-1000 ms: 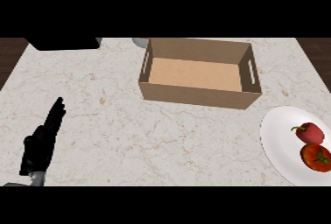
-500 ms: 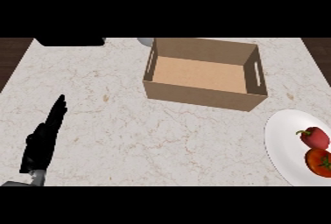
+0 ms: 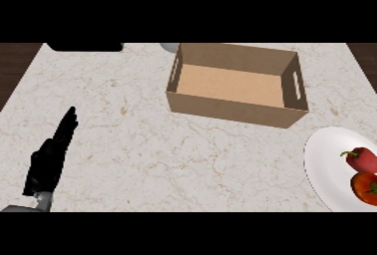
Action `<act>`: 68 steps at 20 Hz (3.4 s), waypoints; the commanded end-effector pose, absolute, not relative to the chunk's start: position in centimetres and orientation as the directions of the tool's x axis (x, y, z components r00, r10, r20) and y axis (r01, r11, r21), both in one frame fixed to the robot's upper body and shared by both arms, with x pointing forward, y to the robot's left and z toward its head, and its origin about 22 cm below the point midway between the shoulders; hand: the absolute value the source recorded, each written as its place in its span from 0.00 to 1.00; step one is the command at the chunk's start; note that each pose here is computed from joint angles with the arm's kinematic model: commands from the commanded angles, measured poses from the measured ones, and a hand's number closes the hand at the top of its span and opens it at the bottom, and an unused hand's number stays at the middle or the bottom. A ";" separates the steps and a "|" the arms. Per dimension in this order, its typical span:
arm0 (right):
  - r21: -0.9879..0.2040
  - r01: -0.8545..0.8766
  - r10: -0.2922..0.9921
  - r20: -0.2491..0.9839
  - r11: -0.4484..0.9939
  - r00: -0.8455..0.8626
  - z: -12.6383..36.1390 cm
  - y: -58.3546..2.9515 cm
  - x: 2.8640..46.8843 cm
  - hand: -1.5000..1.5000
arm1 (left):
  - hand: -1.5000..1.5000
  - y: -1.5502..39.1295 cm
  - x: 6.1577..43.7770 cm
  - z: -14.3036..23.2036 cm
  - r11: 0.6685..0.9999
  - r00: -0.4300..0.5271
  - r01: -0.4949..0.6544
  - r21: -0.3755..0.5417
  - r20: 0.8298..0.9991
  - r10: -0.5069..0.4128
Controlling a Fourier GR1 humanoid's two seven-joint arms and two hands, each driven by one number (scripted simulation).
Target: Pick the tomato from the plate and place it in the cardboard box
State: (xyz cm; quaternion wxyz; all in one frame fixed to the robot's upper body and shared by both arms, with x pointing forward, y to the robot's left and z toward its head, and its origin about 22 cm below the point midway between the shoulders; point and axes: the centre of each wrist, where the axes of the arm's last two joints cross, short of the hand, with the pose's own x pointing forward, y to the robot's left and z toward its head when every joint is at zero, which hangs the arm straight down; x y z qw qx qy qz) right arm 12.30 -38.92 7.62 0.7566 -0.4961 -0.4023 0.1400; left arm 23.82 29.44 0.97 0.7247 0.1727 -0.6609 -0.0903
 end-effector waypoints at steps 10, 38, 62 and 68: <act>-0.885 0.124 0.549 0.382 0.449 0.743 5.4 -35.9 14.4 0.00 | 0.50 27.9 23.9 1.7 0.927 0.119 -0.116 0.357 0.931 -0.344; -0.880 0.141 0.542 0.399 0.454 0.740 2.2 -37.9 17.6 0.00 | 0.50 29.1 22.0 0.2 0.923 0.111 -0.093 0.373 0.925 -0.363; -0.993 -0.060 0.978 0.088 0.101 0.188 5.2 -37.1 25.4 1.00 | 0.50 26.1 25.7 1.8 0.933 0.037 0.018 0.358 0.933 -0.359; -0.993 -0.117 0.977 0.048 0.024 -0.210 9.3 -38.2 28.9 1.00 | 0.50 24.9 26.4 2.3 0.929 -0.001 0.051 0.366 0.931 -0.366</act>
